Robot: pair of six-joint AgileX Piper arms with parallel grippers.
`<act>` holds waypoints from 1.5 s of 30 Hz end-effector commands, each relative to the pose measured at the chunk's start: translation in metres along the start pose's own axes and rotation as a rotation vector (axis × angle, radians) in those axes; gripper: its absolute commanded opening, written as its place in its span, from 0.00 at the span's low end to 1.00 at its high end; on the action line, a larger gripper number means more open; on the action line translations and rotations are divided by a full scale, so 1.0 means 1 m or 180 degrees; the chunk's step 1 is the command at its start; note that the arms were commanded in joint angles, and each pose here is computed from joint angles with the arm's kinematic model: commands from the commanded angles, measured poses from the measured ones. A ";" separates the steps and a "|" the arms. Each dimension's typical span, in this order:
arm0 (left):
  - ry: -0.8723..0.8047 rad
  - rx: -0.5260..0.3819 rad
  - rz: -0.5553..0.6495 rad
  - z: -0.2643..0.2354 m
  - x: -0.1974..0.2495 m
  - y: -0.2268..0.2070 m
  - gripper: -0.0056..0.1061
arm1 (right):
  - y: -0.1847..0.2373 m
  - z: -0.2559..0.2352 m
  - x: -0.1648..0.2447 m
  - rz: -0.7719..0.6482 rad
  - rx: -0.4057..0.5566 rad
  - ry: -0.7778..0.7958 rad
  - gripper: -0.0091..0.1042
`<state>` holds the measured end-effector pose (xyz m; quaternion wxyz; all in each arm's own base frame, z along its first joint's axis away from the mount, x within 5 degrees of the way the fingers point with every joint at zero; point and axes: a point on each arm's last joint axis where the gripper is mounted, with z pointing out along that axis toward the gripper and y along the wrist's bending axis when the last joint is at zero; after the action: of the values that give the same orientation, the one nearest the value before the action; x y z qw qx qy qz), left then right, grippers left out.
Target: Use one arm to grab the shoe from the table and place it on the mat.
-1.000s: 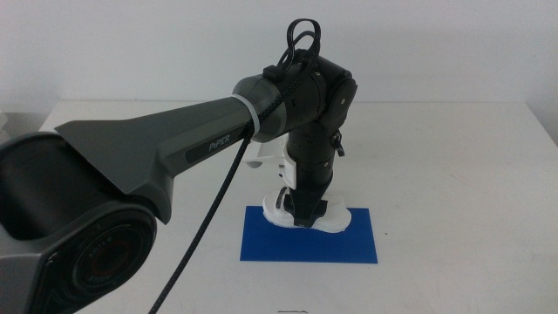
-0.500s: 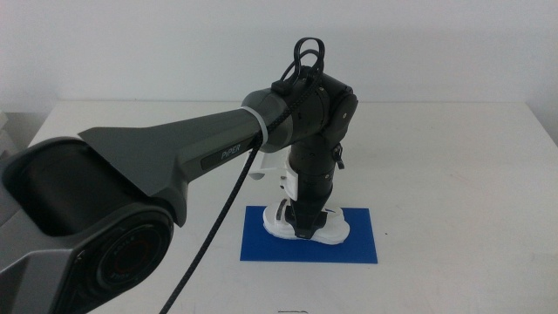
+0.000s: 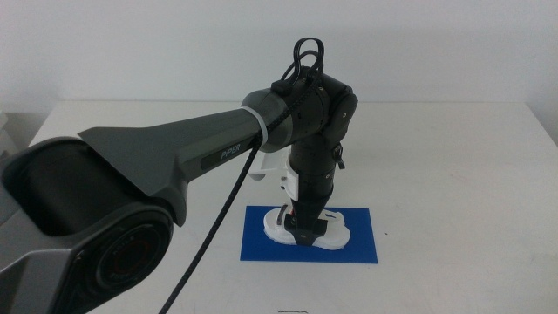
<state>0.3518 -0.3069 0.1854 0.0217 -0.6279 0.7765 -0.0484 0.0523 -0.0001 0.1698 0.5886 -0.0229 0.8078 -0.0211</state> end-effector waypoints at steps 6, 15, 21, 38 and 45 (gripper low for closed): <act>0.0162 0.0405 -0.0080 -0.103 -0.013 0.015 0.89 | -0.001 -0.004 -0.011 -0.0066 0.0028 -0.0297 0.91; -0.0163 0.1493 0.0919 -0.227 -0.056 0.050 0.89 | -0.001 -0.004 -0.011 -0.0066 0.0028 -0.0297 0.91; -0.1623 0.1767 0.3747 -0.294 -0.094 0.082 0.89 | -0.001 -0.004 -0.011 -0.0066 0.0028 -0.0297 0.91; -0.3081 0.2156 0.5067 -0.362 -0.201 0.174 0.89 | -0.001 -0.004 -0.011 -0.0066 0.0028 -0.0297 0.91; -0.3740 0.2685 0.4365 -0.299 -0.235 0.236 0.89 | -0.001 -0.004 -0.011 -0.0066 0.0028 -0.0297 0.91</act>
<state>0.1542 -0.0188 0.4510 0.5799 0.1151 0.8060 0.0285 0.0523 -0.0001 0.1698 0.5886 -0.0229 0.8078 -0.0211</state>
